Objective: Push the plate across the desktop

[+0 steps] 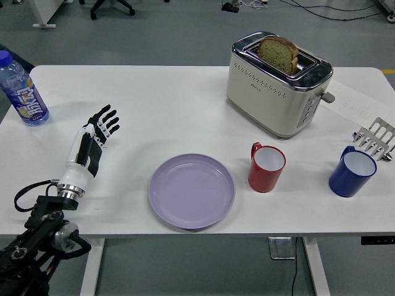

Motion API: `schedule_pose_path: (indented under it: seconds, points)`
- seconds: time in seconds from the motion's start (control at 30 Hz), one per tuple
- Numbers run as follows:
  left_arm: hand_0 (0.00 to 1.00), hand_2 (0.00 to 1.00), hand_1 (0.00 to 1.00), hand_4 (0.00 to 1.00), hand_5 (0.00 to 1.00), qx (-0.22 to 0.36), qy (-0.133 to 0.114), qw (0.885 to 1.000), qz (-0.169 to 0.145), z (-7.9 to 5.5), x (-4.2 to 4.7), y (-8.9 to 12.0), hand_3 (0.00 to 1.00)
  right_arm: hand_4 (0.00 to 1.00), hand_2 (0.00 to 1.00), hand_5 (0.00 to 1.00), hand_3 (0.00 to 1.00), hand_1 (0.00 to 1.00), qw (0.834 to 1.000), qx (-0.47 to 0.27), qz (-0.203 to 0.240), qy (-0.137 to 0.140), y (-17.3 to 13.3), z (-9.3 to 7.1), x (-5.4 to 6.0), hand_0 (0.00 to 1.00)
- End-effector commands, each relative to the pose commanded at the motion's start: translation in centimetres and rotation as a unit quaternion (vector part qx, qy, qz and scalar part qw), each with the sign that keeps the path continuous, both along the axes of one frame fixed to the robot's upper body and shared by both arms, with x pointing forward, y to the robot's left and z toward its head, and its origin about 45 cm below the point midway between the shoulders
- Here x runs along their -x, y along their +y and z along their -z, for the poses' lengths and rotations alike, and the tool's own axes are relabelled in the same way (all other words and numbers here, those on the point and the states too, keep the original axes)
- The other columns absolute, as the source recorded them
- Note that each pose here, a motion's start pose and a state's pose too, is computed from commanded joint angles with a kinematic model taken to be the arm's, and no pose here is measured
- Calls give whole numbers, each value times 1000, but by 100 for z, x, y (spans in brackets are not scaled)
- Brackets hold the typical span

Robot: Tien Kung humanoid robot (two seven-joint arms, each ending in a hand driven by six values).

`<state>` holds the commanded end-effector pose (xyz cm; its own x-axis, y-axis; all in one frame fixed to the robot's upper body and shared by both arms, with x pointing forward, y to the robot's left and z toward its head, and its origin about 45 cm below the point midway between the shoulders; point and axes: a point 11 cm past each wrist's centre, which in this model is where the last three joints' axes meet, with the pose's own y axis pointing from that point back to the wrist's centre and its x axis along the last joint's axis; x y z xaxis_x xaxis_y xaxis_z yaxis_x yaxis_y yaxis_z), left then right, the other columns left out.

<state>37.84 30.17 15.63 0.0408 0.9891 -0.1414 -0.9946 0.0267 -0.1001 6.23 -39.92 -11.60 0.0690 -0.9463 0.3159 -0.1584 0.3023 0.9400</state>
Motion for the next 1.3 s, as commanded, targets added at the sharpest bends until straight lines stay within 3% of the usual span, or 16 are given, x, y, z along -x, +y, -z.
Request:
schedule_pose_path:
  seconds: [0.03, 0.13, 0.23, 0.4, 0.57, 0.87, 1.3]
  points:
    - [834, 873, 864, 474, 998, -5, -4, 1000, -16, -66, -22, 170, 837, 140, 648, 351, 613, 546, 1000, 0, 1, 0, -5, -1, 1, 604]
    - [829, 861, 860, 477, 998, -10, -12, 999, -41, -169, -38, 428, 819, 139, 648, 351, 612, 546, 1000, 1, 3, 0, -12, -2, 10, 602]
    - [829, 861, 860, 477, 998, -18, -16, 998, -65, -252, -8, 697, 819, 139, 648, 351, 612, 546, 1000, 2, 4, 1, -16, -1, 27, 602]
    - [827, 855, 856, 484, 998, -30, -13, 995, -91, -299, 94, 1021, 815, 138, 648, 351, 612, 546, 1000, 1, 8, 3, -15, 4, 58, 602]
    - [825, 855, 849, 496, 998, -37, 10, 993, -112, -277, 216, 1316, 819, 139, 648, 350, 612, 546, 1000, 2, 11, 7, -20, 8, 97, 603]
    - [829, 859, 850, 502, 998, -42, 18, 989, -141, -250, 436, 1619, 838, 139, 648, 351, 612, 546, 1000, 4, 15, 11, -32, 11, 146, 603]
    - [845, 895, 873, 506, 998, -44, 17, 987, -155, -231, 554, 1713, 893, 139, 649, 350, 614, 547, 1000, 6, 20, 10, -49, 6, 147, 603]
